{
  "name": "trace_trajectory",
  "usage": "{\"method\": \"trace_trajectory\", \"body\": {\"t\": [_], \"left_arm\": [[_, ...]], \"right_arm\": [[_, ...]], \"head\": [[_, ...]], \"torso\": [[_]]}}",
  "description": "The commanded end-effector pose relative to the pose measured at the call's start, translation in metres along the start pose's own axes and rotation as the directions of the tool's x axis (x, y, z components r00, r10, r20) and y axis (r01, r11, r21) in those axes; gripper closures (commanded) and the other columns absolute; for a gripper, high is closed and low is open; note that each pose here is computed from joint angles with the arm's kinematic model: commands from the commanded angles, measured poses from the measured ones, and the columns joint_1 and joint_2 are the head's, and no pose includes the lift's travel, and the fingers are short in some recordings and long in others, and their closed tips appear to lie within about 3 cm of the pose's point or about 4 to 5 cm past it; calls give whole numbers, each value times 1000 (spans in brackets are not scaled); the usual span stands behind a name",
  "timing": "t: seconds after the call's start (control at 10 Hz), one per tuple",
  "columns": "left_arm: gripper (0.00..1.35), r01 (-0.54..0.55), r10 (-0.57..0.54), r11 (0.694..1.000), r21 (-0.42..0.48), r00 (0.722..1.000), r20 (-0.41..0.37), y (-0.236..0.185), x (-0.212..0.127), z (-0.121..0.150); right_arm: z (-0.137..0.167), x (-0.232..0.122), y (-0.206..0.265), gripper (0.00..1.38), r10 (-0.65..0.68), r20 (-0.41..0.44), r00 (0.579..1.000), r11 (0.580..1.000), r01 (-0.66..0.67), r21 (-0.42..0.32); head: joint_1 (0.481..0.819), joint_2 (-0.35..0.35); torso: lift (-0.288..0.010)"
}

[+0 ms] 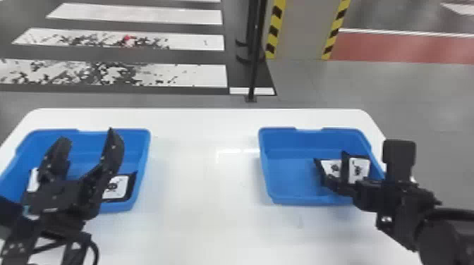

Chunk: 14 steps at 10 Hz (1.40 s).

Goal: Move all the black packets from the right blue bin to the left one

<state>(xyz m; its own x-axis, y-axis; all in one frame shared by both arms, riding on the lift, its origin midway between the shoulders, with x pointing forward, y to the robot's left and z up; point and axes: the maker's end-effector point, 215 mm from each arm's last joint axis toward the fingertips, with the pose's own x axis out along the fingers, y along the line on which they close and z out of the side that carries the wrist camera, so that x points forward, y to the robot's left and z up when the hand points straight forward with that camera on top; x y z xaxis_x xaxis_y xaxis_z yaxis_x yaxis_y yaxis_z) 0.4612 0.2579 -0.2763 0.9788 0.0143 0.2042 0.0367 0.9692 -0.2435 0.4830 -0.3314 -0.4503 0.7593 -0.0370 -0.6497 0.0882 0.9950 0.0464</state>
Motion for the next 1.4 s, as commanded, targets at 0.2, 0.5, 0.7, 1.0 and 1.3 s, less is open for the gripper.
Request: {"method": "trace_trajectory", "body": {"t": [0.2,0.5,0.7,1.0,1.3], "left_arm": [[231,2,-2,1000,-6,1000,-5,0,-1,-2],[231,-1,0,1000,-11,1000,-10,2,0,-3],[236,-1,1,1000,-12,1000,-10,2,0,-3],[248,-2,2,1000,-15,1000,-15,1,-1,-5],[248,2,-3,1000,-20,1000,-8,-2,0,-3]], "right_arm": [[-19,1,3,502,11,-59,998,1000,-10,20],[8,2,13,1144,43,36,998,998,-44,42],[21,2,21,1148,74,98,992,995,-80,58],[45,-8,38,1148,123,178,976,989,-136,60],[78,-49,58,860,146,259,955,988,-152,2]], "head": [[695,-87],[695,-78],[695,-67],[695,-56],[695,-34]], "torso": [[-168],[-168],[-168],[-168],[-168]]}}
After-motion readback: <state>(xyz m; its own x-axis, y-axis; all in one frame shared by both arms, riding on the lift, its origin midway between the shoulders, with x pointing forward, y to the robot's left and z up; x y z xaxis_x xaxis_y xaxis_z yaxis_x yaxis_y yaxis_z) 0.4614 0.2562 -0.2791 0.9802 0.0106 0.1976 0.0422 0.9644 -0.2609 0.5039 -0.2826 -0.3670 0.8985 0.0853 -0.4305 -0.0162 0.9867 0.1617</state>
